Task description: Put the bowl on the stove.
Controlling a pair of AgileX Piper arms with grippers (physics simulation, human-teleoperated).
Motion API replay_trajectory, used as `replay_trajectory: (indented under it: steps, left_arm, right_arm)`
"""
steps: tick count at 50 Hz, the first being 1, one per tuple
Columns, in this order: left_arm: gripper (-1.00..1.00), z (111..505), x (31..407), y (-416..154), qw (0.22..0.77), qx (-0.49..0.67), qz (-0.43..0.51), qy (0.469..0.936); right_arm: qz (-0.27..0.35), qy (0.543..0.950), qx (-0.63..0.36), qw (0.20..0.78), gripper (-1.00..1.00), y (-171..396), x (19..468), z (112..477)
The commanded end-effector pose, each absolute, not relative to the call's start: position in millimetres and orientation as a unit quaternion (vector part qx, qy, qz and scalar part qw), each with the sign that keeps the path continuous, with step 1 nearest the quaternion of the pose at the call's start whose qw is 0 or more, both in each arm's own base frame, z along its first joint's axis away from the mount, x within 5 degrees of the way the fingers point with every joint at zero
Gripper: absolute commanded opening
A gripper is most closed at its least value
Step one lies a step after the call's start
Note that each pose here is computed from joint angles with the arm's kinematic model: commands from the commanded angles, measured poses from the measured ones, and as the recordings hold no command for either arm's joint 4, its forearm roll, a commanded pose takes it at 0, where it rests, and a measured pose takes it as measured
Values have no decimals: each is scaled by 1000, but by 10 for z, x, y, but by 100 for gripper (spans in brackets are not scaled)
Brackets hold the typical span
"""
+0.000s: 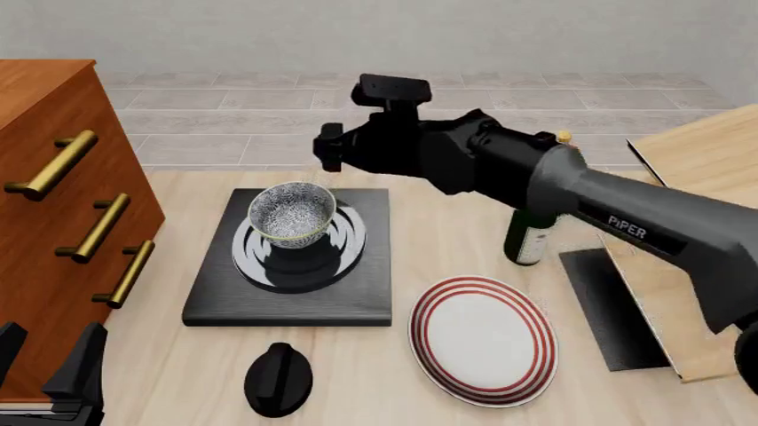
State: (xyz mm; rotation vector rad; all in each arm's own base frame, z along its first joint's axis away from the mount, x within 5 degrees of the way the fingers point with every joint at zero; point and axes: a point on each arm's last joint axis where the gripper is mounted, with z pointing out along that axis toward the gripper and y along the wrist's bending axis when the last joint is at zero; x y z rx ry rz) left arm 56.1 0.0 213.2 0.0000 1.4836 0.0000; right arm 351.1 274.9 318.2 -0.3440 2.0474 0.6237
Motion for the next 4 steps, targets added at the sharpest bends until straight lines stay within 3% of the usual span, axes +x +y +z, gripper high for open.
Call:
replay_trajectory:
  steps: [1,4]
  left_arm:
    - [100,2132,561,0,737,0,0,676]
    - [100,2132,561,0,737,0,0,676]
  right_arm:
    - [267,818,-156,484,100,2604,3144,3346]
    - [278,813,-158,488,100,2570,2995,3369]
